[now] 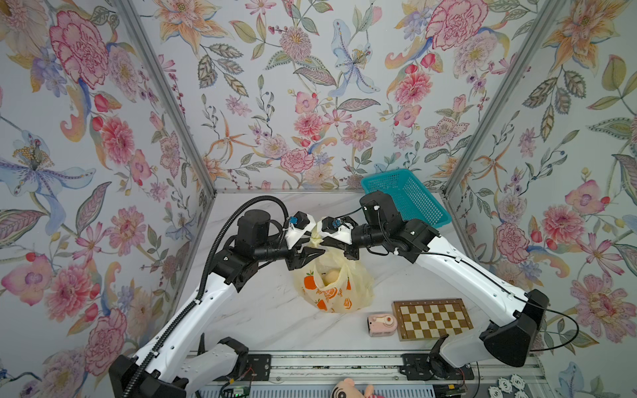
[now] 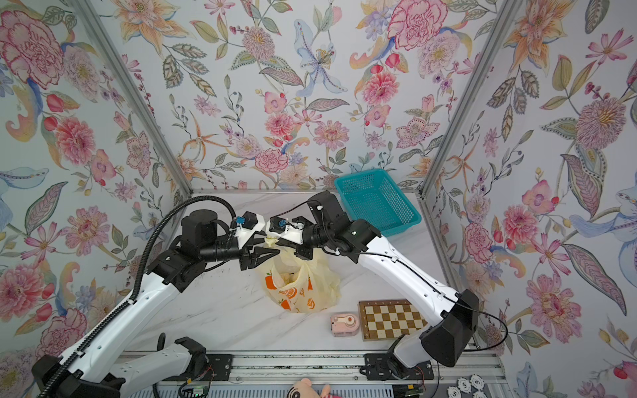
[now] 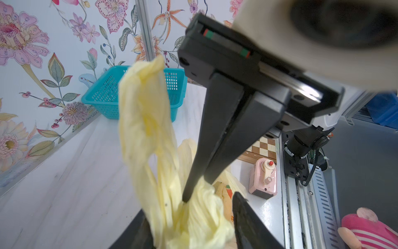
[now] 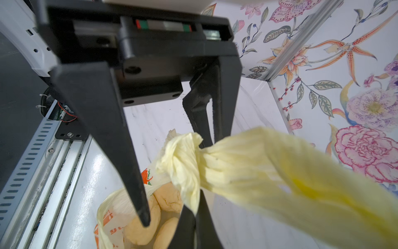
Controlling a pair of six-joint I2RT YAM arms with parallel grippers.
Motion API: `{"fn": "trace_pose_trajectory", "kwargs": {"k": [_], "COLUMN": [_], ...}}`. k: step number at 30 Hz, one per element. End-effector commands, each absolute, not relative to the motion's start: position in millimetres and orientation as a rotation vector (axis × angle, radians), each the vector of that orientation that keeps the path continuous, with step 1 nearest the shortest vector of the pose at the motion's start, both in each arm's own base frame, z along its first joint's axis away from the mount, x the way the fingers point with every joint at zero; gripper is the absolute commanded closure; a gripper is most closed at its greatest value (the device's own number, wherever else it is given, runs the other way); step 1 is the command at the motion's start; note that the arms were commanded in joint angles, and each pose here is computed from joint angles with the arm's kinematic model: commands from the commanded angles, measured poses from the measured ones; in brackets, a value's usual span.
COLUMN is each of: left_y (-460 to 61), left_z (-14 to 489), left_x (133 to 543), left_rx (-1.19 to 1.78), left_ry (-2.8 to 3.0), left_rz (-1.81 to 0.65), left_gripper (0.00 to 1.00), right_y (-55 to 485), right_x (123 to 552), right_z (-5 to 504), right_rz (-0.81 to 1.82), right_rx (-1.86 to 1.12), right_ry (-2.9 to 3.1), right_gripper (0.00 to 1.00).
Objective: Place the pears into plastic bags & tie knots
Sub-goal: Tie the plastic bag at the center of the board.
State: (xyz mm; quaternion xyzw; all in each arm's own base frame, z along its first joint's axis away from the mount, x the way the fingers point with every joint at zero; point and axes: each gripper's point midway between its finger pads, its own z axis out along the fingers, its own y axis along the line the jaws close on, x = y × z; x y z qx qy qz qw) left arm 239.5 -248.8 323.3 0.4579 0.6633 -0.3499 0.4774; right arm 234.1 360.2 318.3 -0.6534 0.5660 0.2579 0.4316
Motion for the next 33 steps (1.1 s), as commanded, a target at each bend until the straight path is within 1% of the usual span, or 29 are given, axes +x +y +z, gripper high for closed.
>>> {"fn": "trace_pose_trajectory", "kwargs": {"k": [1,4,9,13,16,19,20,24,25,26,28,30,33], "left_y": [-245,-245,-249,-251,-250,-249,-249,-247,-247,-247,-246,-246,-246], "left_z": [346,346,338,332,329,327,328,329,330,330,332,332,333], "left_x": [236,234,234,235,236,238,238,240,240,240,241,242,245], "left_rx": [1.098,1.093,1.112,1.122,1.121,1.114,1.111,1.097,1.093,1.091,1.085,1.083,1.075], "left_ry": [1.541,1.526,1.54,1.553,1.557,1.564,1.563,1.556,1.551,1.549,1.54,1.538,1.536], "left_rz": [-0.875,-0.905,-0.949,-0.96,-0.947,-0.936,-0.933,-0.921,-0.921,-0.92,-0.918,-0.917,-0.915], "left_gripper": [0.46,0.48,0.58,0.69,0.82,0.89,0.91,0.94,0.95,0.95,0.95,0.96,0.96], "right_y": [357,357,360,363,362,359,358,345,342,339,331,325,327], "right_x": [224,223,221,222,222,222,223,214,212,214,224,232,232], "right_z": [315,316,320,323,325,325,326,336,343,350,370,388,403], "right_rz": [0.652,0.656,0.669,0.674,0.669,0.664,0.662,0.689,0.704,0.717,0.762,0.853,1.096], "right_rx": [-1.661,-1.661,-1.664,-1.663,-1.656,-1.641,-1.629,-1.544,-1.493,-1.424,-1.19,-0.994,-0.785], "right_ry": [1.41,1.408,1.388,1.381,1.385,1.4,1.411,1.45,1.456,1.474,1.542,1.611,1.75], "right_gripper": [1.0,1.0,1.0,1.0,1.0,0.99,0.91,0.52,0.45,0.41,0.35,0.35,0.36]}}
